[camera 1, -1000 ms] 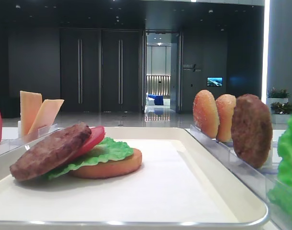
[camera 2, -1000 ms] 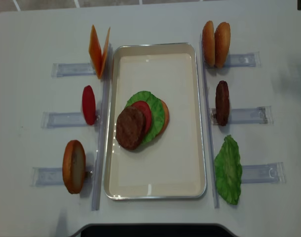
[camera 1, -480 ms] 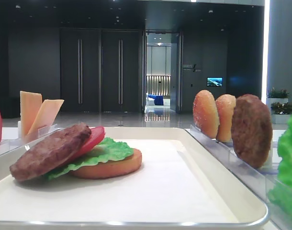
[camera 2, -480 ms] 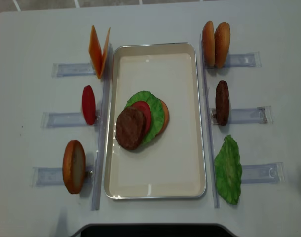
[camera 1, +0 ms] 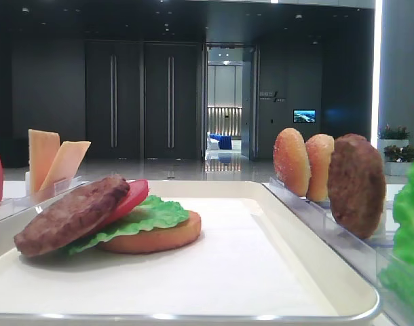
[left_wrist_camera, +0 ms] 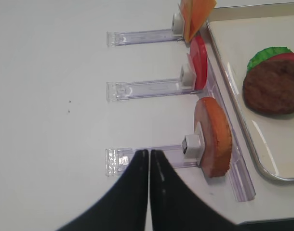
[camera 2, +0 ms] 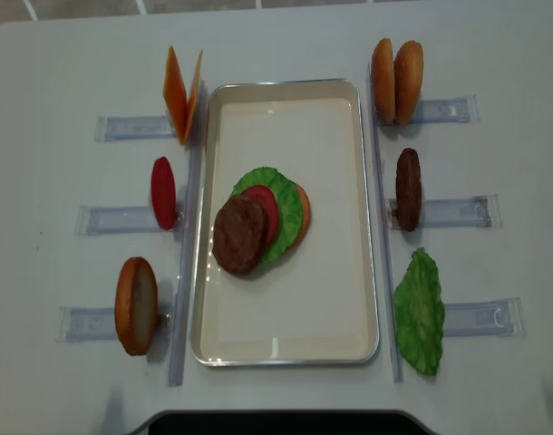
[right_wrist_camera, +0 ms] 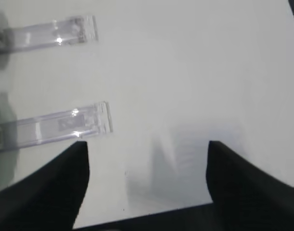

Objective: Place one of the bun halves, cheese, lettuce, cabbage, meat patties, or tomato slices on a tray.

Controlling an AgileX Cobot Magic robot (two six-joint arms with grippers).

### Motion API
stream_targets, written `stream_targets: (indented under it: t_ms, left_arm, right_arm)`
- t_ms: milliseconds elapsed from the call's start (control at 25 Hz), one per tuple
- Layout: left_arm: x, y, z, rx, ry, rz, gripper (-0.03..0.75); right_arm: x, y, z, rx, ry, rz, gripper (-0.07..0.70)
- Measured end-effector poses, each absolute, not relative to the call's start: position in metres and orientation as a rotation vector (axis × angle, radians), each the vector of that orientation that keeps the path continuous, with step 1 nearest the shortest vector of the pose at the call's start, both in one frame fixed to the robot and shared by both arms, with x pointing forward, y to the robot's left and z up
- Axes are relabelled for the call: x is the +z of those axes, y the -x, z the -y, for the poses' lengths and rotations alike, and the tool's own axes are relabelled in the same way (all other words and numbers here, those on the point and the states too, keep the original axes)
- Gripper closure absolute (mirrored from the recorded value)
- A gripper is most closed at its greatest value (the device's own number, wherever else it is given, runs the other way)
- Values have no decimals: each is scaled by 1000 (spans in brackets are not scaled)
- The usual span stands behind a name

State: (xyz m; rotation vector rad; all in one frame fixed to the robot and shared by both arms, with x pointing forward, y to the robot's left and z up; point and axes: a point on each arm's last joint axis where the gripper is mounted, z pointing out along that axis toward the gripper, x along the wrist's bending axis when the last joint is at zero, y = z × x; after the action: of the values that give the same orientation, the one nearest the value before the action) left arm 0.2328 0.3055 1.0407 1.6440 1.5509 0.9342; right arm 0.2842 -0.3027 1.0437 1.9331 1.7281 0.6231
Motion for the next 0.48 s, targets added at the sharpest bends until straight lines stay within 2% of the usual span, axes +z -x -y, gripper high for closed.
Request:
stream_targets:
  t_ms: [480]
  left_arm:
    - [1041, -233, -305, 934, -1644, -1551, 716]
  right_arm:
    - [1050, -228, 303, 901, -1660, -1516, 145]
